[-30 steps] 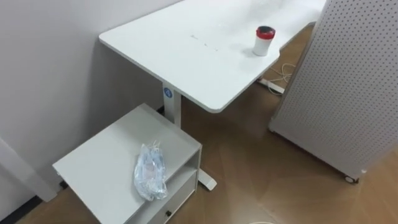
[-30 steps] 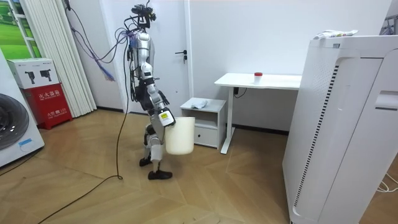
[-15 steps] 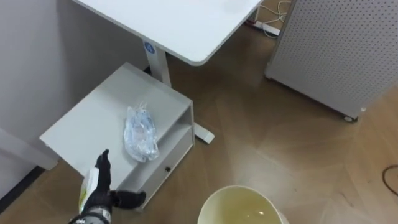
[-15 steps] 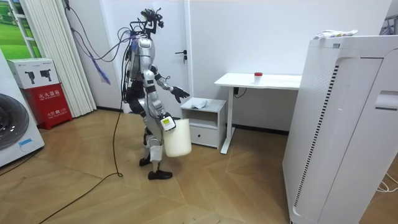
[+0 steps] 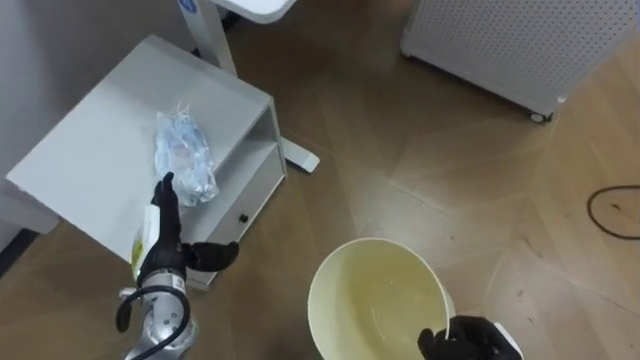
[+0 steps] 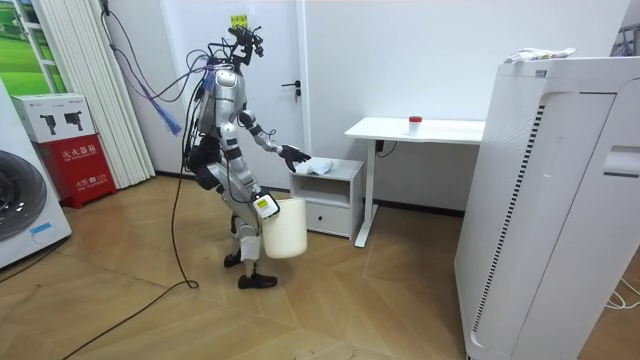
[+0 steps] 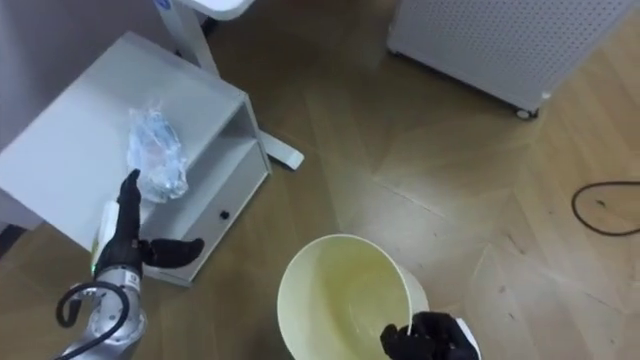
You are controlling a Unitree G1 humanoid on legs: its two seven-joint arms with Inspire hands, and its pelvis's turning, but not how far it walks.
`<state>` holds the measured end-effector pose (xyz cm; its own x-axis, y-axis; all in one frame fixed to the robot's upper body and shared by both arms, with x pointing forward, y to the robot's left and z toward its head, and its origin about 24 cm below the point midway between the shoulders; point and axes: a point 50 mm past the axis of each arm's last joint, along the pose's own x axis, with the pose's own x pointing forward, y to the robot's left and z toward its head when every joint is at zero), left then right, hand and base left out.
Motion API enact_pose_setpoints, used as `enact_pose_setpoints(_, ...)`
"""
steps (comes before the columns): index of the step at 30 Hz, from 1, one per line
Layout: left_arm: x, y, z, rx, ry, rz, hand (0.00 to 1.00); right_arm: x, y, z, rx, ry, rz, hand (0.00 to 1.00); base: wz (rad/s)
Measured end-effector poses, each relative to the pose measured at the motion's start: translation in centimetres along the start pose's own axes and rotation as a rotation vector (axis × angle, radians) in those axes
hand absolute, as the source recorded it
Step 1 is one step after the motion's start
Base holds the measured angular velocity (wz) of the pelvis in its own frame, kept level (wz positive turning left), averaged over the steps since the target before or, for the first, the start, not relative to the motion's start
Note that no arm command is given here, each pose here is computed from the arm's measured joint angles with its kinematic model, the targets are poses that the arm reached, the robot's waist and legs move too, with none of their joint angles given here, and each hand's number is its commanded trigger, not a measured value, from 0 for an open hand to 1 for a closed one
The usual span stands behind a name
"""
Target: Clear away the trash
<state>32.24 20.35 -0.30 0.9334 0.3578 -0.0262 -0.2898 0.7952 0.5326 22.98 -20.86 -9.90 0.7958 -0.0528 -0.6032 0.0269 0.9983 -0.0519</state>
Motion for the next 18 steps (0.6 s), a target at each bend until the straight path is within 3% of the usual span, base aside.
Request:
enact_pose_setpoints(7, 1.3, 1.2, 1.8, 0.003, -0.054, 0.101, 0.00, 0.2, 0.8, 0.9, 0.015, -0.036, 0.025, 1.00, -0.05)
enact_pose_setpoints(18, 2.1, 3.1, 2.8, 0.173, -0.184, 0.216, 0.00, 0.3, 1.2, 1.3, 0.036, -0.054, 0.029, 1.00, -0.01)
